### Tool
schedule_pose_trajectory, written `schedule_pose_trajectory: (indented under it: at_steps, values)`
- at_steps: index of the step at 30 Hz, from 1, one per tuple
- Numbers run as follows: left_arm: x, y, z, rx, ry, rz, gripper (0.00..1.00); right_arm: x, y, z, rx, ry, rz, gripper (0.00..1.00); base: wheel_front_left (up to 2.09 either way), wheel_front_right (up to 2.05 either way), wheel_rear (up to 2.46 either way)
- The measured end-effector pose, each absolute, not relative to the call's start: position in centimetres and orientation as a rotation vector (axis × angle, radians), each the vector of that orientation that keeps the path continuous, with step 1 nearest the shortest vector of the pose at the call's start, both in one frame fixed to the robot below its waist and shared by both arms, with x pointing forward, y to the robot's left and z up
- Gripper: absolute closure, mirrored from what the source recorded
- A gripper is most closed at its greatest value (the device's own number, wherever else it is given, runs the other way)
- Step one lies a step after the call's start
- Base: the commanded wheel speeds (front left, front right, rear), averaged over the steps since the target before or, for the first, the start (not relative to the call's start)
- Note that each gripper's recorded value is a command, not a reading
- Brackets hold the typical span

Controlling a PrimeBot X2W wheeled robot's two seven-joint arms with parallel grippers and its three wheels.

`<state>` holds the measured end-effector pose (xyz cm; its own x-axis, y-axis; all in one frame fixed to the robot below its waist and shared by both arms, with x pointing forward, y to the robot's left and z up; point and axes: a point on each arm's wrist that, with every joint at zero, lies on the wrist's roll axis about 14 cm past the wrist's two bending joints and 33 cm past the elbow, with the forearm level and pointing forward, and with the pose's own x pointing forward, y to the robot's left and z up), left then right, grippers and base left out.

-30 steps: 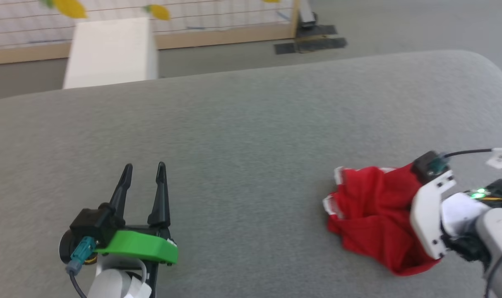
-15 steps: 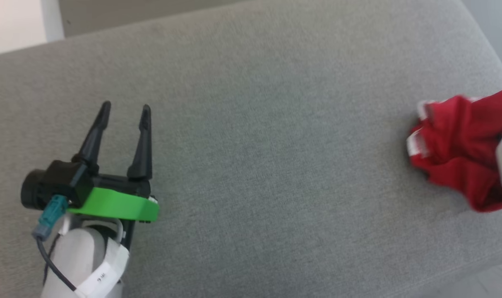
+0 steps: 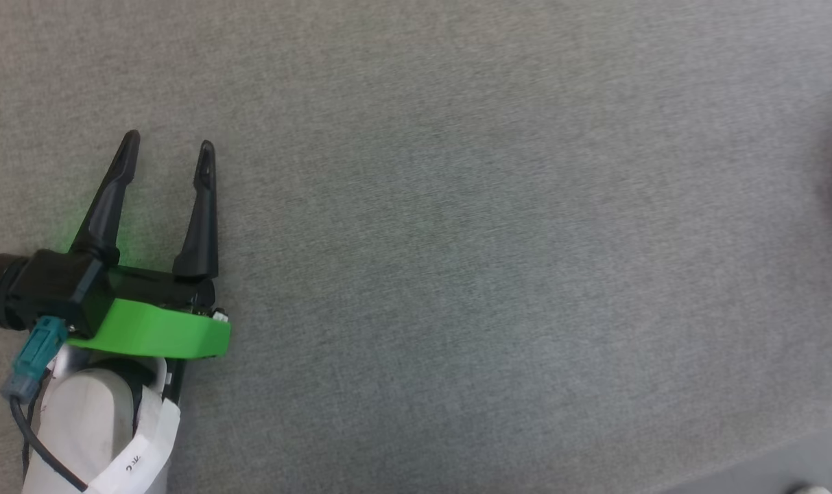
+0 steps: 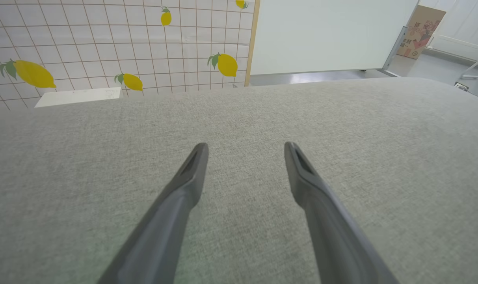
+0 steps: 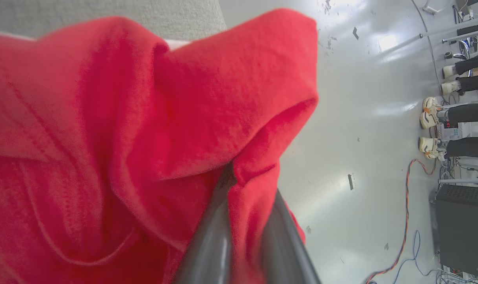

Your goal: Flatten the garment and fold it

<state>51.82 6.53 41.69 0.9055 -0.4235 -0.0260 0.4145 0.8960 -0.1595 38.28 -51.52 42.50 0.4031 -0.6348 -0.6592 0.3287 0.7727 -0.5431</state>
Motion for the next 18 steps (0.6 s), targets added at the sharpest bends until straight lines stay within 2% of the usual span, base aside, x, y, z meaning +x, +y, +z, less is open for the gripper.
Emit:
schedule_pose_trajectory:
  at_steps: [1,9,18]
  values:
    - [51.8,6.7,41.4,-0.151,0.066,-0.431,0.0,38.4,-51.6,42.2,-0.36,0.989,-0.632,0.0,0.0,0.0,0.0]
    - [51.5,7.7,41.1,-0.138,0.082,-0.406,0.0,40.9,-51.5,42.7,-0.363,0.9,-0.629,0.0,0.0,0.0,0.0]
    - [50.4,8.6,43.3,-0.168,0.04,-0.35,0.0,46.8,-48.2,51.7,-0.338,0.473,-0.499,0.0,0.0,0.0,0.0]
